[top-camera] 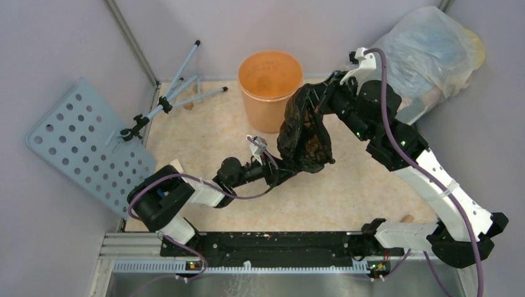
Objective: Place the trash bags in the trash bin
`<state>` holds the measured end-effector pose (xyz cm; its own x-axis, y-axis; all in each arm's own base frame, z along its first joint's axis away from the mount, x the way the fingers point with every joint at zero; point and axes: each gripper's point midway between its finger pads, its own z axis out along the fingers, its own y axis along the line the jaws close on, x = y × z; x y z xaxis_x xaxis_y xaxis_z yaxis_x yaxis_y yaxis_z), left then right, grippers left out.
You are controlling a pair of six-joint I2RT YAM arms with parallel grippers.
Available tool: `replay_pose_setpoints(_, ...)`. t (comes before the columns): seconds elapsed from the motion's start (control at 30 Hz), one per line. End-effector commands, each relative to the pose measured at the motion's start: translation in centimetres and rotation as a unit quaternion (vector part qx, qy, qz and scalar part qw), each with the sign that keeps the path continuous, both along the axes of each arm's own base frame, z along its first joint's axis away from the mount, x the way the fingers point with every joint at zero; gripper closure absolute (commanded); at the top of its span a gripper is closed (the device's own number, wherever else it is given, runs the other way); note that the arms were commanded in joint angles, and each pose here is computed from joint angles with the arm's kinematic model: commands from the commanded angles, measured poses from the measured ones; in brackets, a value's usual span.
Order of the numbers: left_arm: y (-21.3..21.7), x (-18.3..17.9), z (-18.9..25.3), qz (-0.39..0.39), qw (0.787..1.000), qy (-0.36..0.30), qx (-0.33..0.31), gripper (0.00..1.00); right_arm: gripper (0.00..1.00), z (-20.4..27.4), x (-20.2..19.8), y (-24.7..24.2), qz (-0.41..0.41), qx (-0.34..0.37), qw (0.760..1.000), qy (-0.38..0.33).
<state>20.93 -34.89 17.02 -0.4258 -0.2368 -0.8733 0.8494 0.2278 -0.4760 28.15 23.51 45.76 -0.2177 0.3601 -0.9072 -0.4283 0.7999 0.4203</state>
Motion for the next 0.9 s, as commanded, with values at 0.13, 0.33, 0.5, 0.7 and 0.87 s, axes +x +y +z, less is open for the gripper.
replay_pose_setpoints(0.13,-1.3,-0.2,2.7,-0.033,0.998,-0.033,-0.051,0.67,1.00,3.8,-1.0,-0.7,0.004,0.040,0.999,-0.035)
replay_pose_setpoints(0.33,-1.3,-0.2,2.0,-0.037,0.999,-0.021,-0.023,1.00,1.00,1.7,0.6,-3.0,-0.072,0.005,0.997,-0.032)
replay_pose_setpoints(0.5,-0.2,-0.2,0.1,-0.026,0.998,0.032,0.058,1.00,1.00,-1.4,2.7,-7.5,-0.208,-0.071,0.975,-0.028)
replay_pose_setpoints(0.7,2.7,-1.7,-0.9,-0.020,0.983,0.111,0.145,1.00,1.00,-5.6,5.8,-13.5,-0.346,-0.177,0.921,0.018)
replay_pose_setpoints(0.87,5.7,-2.3,0.9,-0.006,0.973,0.131,0.189,1.00,1.00,-10.8,7.7,-15.7,-0.368,-0.213,0.902,0.080)
